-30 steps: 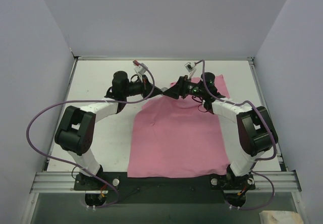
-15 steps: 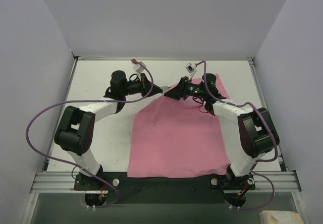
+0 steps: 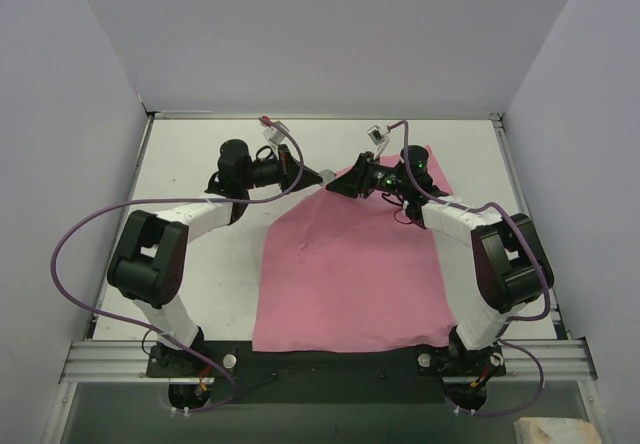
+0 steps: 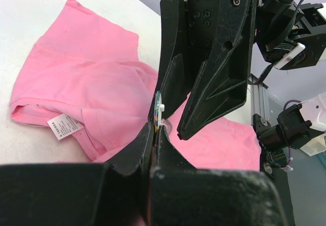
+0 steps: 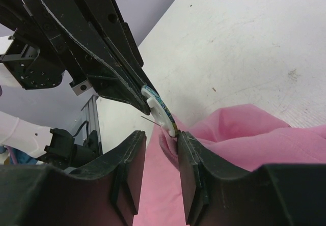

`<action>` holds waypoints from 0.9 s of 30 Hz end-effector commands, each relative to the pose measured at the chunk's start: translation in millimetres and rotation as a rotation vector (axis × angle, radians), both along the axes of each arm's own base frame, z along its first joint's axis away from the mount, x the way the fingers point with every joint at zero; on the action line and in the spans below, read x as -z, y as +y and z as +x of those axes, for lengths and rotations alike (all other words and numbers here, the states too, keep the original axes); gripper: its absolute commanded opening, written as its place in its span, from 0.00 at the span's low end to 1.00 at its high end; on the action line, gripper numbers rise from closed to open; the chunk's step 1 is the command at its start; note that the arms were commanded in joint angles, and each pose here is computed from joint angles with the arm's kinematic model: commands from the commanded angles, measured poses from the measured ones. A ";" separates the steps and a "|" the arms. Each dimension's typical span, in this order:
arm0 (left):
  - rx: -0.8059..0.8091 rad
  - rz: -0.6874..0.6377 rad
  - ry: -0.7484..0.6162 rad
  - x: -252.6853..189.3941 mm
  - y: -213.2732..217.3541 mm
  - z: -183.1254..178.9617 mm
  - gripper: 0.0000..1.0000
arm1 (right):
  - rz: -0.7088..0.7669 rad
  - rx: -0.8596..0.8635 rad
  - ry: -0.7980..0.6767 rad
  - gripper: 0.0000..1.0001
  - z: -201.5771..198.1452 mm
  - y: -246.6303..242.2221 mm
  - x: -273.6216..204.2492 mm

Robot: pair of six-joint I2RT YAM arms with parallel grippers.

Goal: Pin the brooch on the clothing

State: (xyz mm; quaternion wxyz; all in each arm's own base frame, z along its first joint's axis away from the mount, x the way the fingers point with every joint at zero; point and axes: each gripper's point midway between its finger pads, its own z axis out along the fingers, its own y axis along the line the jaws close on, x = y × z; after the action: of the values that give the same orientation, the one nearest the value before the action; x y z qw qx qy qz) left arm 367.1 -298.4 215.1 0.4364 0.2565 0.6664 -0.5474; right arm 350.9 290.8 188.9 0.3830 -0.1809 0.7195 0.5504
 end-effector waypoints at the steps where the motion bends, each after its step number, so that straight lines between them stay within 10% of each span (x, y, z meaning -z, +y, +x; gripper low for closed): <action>1: 0.017 -0.047 -0.152 -47.4 0.4 -5.3 0.00 | 0.034 -0.031 -0.121 0.31 -1.0 2.1 -32.4; 15: 0.059 -0.004 -0.192 -46.1 -8.6 -19.4 0.00 | 0.031 -0.011 -0.123 0.28 4.4 1.5 -34.2; 27: 0.064 -0.002 -0.188 -47.3 -7.9 -20.8 0.00 | 0.042 -0.005 -0.126 0.56 5.5 -7.6 -42.4</action>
State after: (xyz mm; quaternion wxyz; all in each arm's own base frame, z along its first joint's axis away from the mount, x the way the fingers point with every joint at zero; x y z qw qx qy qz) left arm 352.9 -303.7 226.5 0.4500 0.2965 0.6529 -0.5323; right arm 356.2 282.9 184.3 0.3800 -0.1667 0.7297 0.5435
